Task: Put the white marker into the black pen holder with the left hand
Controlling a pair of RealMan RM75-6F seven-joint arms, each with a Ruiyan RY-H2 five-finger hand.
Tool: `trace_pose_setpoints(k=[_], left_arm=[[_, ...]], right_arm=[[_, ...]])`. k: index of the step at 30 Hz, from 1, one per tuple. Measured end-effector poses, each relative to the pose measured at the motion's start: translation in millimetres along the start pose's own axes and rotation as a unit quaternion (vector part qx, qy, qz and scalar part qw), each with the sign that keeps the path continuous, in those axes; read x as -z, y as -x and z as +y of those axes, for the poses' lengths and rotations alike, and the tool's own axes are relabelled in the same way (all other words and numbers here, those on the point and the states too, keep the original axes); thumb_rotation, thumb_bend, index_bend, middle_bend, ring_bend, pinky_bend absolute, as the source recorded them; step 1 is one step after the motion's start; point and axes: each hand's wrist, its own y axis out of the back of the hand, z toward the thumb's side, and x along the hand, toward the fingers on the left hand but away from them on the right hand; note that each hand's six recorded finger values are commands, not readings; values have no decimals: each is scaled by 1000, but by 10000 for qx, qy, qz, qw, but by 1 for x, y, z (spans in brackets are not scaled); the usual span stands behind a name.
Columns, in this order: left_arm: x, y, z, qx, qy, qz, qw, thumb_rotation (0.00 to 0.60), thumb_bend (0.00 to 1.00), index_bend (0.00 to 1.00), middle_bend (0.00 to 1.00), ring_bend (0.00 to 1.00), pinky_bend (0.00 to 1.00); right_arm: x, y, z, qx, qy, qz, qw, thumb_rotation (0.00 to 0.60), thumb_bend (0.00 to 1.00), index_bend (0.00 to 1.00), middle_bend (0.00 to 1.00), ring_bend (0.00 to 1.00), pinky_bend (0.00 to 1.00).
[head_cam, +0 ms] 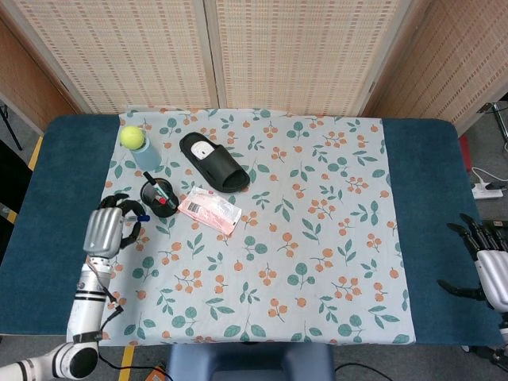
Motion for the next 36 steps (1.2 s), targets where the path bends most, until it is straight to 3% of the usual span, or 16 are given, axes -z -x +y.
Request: trace_pose_setpoints(k=[4, 7, 10, 19, 28, 36], left_arm=[[0, -22, 54, -7, 1018, -198, 9946, 600, 382, 522, 524, 213, 206], [-3, -37, 87, 95, 1486, -334, 9883, 600, 381, 523, 528, 214, 205], [-10, -50, 101, 360, 1894, -412, 9804, 600, 381, 523, 529, 214, 207], [-17, -78, 83, 1019, 2908, -363, 9506, 600, 379, 521, 525, 208, 201], [-4, -93, 48, 1261, 3148, -236, 9404, 600, 380, 523, 526, 207, 199], [2, -101, 29, 1305, 3220, -182, 9375, 600, 379, 524, 526, 203, 198]], right_arm=[[1, 1, -1, -19, -46, -39, 10000, 600, 0, 153, 0, 73, 0], [2, 2, -2, -17, -72, -84, 9999, 600, 0, 153, 0, 73, 0], [2, 3, -3, -25, -98, -108, 9999, 600, 0, 152, 0, 73, 0], [4, 6, -6, -64, -161, -246, 9995, 600, 0, 150, 0, 73, 0], [6, 10, -11, -145, -181, -317, 9992, 600, 0, 145, 0, 73, 0], [8, 11, -10, -127, -187, -363, 9991, 600, 0, 144, 0, 73, 0]])
